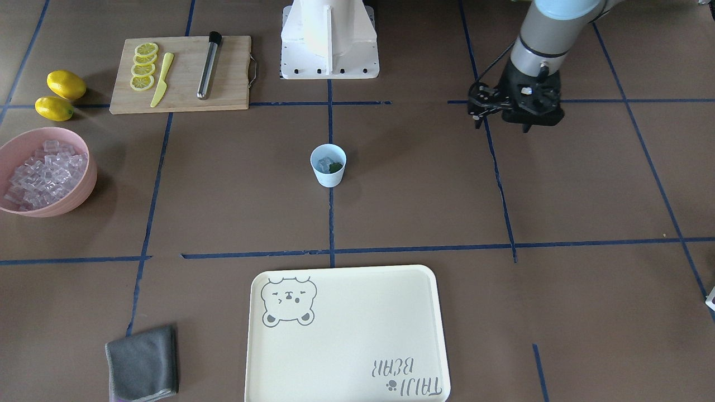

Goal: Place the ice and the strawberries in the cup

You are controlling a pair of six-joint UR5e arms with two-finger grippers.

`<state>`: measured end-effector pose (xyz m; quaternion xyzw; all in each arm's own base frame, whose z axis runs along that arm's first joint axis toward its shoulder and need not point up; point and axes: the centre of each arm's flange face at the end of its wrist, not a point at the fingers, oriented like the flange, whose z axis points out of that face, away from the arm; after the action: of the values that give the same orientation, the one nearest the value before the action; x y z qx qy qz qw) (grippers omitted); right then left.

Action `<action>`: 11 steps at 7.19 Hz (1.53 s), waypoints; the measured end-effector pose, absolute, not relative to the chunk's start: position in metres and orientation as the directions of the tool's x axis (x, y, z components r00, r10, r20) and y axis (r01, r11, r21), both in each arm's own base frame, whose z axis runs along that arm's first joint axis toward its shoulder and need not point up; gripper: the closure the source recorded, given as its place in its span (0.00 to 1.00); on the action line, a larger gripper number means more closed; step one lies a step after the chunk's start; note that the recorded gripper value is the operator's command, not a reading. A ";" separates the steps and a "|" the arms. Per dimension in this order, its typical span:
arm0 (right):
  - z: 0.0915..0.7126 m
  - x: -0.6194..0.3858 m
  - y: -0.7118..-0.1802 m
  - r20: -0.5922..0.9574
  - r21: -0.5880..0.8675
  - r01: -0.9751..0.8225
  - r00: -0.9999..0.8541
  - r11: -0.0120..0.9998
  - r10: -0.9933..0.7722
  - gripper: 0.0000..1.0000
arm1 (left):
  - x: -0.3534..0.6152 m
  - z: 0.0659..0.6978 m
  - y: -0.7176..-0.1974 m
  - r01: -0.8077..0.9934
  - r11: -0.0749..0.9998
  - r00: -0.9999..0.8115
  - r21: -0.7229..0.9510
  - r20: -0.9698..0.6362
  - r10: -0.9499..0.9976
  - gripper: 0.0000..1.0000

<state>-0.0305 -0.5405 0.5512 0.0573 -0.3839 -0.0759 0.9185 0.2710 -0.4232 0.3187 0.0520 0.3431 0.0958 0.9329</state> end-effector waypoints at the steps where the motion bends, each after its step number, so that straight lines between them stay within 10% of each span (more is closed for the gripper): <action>1: 0.561 -0.011 -0.543 0.684 0.170 0.126 0.699 0.977 -0.209 0.01 | 0.215 0.358 -0.422 -0.206 0.963 0.753 0.174 -0.600 0.269 0.01; 6: 0.584 0.020 -0.544 0.671 0.173 0.149 0.706 0.974 -0.227 0.01 | -0.015 0.580 -0.440 -0.291 0.952 0.653 0.097 -0.707 0.272 0.00; 11: 0.586 0.034 -0.543 0.675 0.177 0.124 0.707 0.976 -0.212 0.00 | -0.034 0.636 -0.426 -0.251 0.967 0.670 -0.043 -0.728 0.142 0.00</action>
<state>0.0337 -0.5425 0.5861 0.0593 -0.3717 -0.0912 0.9220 -0.0337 -0.4261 0.6364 -0.0701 0.3913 0.1079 0.9112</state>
